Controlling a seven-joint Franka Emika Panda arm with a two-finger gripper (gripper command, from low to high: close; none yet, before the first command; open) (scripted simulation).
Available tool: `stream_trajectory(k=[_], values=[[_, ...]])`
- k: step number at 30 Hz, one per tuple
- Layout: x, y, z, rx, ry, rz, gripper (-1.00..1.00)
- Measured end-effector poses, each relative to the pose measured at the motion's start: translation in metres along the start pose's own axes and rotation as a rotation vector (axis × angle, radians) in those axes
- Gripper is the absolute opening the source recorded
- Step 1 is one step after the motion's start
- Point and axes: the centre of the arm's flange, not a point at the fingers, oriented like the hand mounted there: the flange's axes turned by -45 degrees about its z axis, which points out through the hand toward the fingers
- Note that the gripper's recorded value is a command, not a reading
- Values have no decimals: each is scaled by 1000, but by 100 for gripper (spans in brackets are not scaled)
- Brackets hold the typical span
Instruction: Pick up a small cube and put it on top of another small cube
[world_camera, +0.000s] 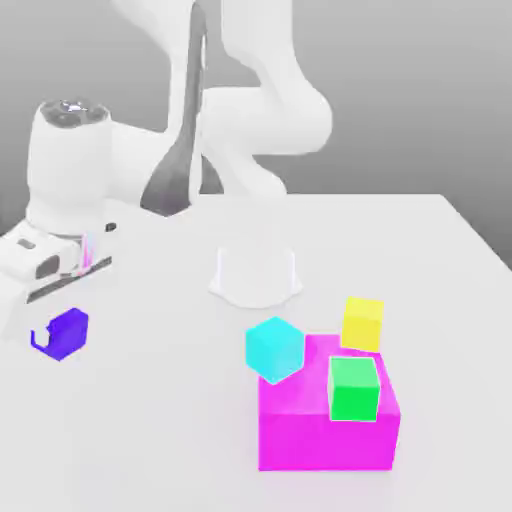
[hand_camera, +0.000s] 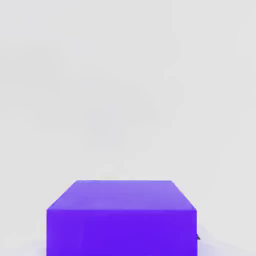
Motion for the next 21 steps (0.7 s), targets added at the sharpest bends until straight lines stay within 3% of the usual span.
stream_trajectory(k=[6, 12, 15, 20, 21], values=[[133, -19, -60, 0, 101, -362, -100], [240, -94, -126, -2, 162, -764, -100], [267, -140, -146, 5, 182, -939, -100], [279, -156, -102, 14, 193, -979, -100], [280, -158, -92, 14, 193, -979, 100]])
